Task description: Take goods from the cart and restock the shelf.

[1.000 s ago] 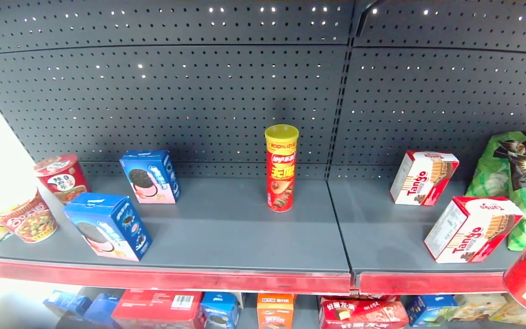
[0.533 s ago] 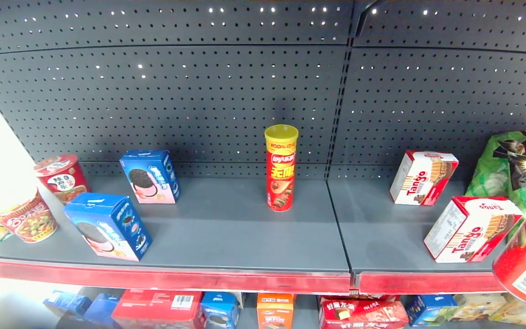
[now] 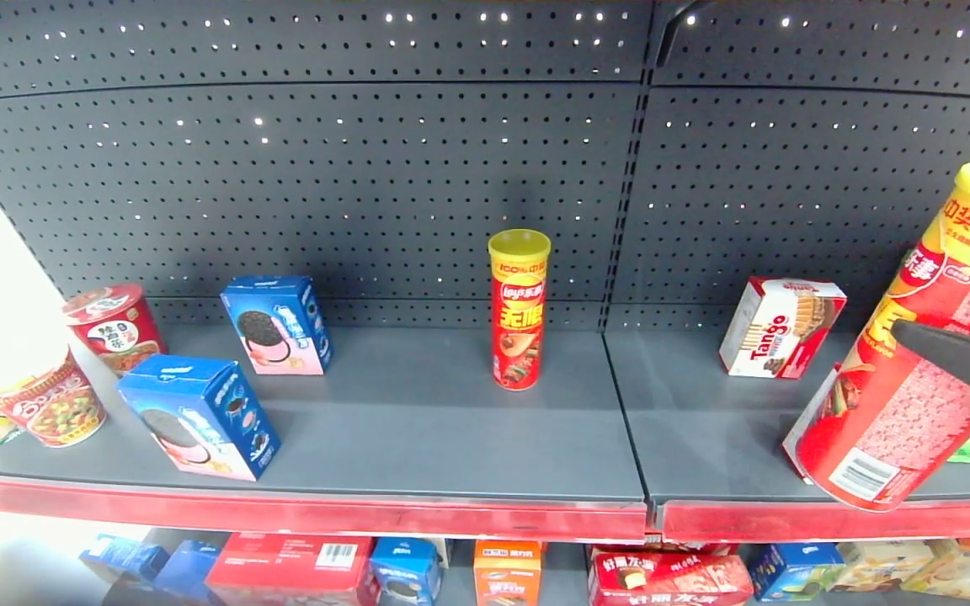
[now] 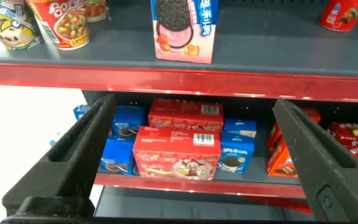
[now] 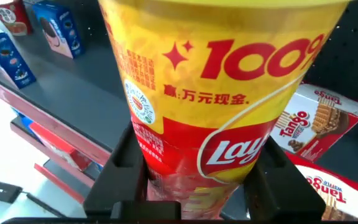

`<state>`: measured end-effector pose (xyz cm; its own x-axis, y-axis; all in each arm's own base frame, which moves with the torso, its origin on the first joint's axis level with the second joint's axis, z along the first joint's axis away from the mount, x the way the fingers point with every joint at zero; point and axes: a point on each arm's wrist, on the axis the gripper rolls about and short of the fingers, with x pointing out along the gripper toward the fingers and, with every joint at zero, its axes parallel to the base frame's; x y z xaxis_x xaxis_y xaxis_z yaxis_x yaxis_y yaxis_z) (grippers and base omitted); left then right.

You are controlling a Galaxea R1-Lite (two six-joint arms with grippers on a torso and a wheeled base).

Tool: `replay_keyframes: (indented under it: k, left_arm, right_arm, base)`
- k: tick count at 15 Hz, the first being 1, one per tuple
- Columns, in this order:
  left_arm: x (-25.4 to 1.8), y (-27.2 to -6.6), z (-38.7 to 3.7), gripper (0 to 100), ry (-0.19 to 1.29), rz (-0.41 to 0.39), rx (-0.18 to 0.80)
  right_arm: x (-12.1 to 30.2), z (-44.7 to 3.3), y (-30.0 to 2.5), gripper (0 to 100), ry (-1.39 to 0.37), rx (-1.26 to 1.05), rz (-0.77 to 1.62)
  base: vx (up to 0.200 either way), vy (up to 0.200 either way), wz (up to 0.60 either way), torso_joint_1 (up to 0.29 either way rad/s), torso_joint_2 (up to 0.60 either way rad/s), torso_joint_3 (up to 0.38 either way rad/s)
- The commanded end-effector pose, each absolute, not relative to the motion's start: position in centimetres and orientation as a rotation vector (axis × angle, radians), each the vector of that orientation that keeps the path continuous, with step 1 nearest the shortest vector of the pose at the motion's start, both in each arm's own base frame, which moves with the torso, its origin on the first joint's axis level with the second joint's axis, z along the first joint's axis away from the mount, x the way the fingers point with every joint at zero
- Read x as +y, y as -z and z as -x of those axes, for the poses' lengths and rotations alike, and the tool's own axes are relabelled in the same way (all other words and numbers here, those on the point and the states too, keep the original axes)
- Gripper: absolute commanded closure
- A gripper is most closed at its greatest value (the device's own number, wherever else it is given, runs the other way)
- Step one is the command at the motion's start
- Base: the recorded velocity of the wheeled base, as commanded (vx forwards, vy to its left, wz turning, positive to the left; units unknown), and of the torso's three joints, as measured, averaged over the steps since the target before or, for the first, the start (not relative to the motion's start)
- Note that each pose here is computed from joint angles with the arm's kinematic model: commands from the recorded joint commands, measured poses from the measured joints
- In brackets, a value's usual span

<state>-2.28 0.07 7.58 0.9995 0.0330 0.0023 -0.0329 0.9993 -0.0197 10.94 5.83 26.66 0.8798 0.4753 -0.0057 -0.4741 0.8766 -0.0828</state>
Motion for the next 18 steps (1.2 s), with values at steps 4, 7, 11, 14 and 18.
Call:
replay_keyframes:
  k: [4, 7, 11, 14, 18]
  left_arm:
    - [0.1, -7.6, 2.3, 0, -0.034, 0.02, -0.003]
    - [0.1, -7.6, 2.3, 0, -0.034, 0.02, -0.003]
    - [0.1, -7.6, 2.3, 0, -0.034, 0.02, -0.003]
    - [0.1, -7.6, 2.3, 0, -0.034, 0.02, -0.003]
    - [0.1, -7.6, 2.3, 0, -0.025, 0.0, -0.002]
  right_arm:
    - [6.8, -12.6, -26.0, 100, -0.489, 0.035, 0.118]
    - [8.0, -12.5, -25.8, 100, -0.353, 0.047, 0.178]
    - [7.9, -12.4, -26.5, 100, -0.286, 0.028, 0.182]
    - [8.1, -12.4, -26.5, 100, -0.396, 0.016, 0.175]
    - [9.2, -13.1, -28.0, 100, -0.544, -0.032, 0.156]
  base:
    - [0.0, 0.0, 0.0, 0.0, 0.0, 0.0]
    - [0.0, 0.0, 0.0, 0.0, 0.0, 0.0]
    - [0.0, 0.0, -0.45, -0.002, 0.0, 0.002]
    - [0.0, 0.0, 0.0, 0.0, 0.0, 0.0]
    - [0.0, 0.0, 0.0, 0.0, 0.0, 0.0]
